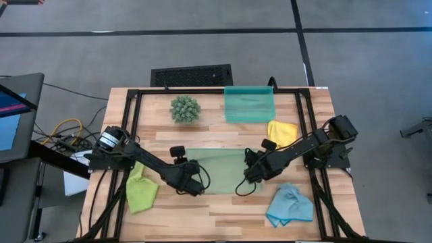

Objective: Roll microfiber towels into tight, uniform cylinder then place into a basket
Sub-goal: Roll the dark green microfiber cloth

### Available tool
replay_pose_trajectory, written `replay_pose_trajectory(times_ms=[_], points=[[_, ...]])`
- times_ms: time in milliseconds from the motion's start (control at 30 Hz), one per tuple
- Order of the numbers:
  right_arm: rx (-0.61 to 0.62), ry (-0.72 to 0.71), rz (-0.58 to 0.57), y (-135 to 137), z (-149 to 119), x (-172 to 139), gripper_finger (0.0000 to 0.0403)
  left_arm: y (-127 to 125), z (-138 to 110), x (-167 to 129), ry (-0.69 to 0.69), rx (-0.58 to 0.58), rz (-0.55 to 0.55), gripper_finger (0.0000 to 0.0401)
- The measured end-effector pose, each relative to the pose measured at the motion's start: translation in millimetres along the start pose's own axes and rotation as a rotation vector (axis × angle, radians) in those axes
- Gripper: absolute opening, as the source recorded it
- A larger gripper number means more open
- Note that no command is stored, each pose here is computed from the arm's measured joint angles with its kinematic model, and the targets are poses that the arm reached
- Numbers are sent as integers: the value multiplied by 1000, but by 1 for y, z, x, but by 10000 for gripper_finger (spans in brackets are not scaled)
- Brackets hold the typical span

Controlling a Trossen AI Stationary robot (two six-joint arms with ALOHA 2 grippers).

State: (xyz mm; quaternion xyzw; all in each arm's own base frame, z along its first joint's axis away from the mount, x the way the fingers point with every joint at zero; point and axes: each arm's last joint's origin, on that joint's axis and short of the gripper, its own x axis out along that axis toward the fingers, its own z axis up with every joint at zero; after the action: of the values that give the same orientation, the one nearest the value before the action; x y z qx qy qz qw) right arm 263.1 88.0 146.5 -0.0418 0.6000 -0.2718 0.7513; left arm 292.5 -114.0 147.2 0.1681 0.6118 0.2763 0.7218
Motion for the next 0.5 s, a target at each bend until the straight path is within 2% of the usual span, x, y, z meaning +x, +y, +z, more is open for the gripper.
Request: replay_pose_trajectory(times_ms=[133,300,500], points=[[17,9,-8,1,-1,3,39,1,1,0,-15,-11,14,0],[34,14,-27,-2,0,3,72,-1,5,0,-68,-37,27,4],[28,-13,-69,-3,0,3,130,3,6,2,-69,-67,57,54]])
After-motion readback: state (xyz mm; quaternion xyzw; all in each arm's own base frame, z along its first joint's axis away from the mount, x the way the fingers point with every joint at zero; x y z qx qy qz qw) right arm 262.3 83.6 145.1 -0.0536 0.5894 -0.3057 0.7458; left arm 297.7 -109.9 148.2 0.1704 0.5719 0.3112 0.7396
